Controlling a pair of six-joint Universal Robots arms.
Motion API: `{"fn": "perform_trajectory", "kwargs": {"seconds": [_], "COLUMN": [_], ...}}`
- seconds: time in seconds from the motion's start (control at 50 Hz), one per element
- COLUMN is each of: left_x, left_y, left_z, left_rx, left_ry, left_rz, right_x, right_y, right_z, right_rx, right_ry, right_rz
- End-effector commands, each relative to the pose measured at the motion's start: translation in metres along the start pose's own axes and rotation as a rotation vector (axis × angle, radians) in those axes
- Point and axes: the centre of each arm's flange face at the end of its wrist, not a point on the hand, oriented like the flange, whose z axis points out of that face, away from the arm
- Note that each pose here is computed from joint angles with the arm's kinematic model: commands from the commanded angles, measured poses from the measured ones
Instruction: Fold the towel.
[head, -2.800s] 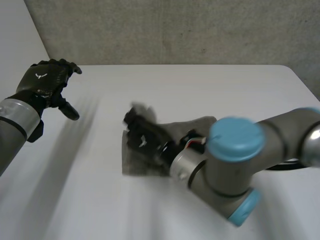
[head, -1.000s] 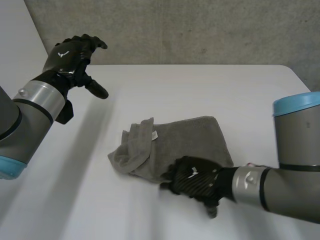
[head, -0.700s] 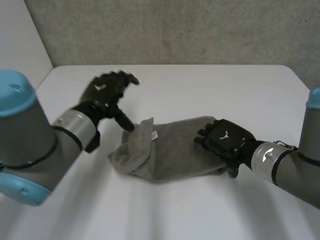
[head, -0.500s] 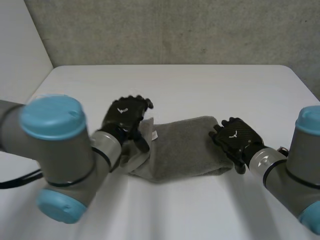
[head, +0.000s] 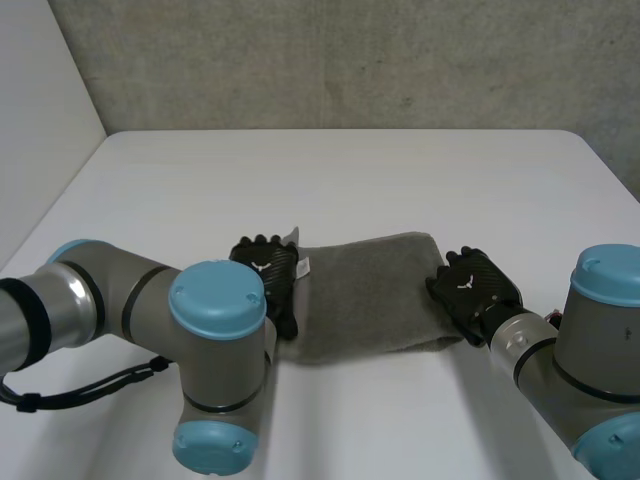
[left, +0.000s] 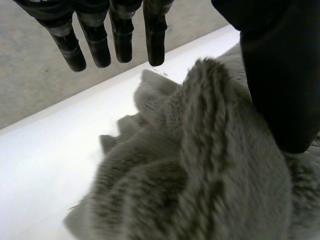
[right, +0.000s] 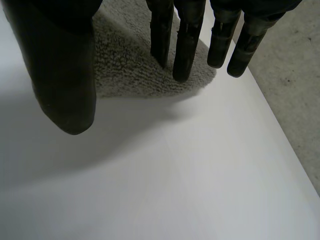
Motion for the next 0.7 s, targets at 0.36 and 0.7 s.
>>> {"fn": "perform_trajectory", "kwargs": {"seconds": [0.36, 0.7], "left_x": [-0.042, -0.065], "left_y": [-0.005, 0.011], "left_z": [-0.002, -0.005], "left_rx": [-0.021, -0.084], "left_ry": [-0.136, -0.186], "left_rz": [-0.032, -0.03], "right_x": [-0.005, -0.012], "right_y": [-0.001, 0.003], "right_z": [-0.007, -0.007], "right_rx": [0.016, 0.044], "right_ry": [-0.02, -0.04], "right_rz": [0.095, 0.107]}}
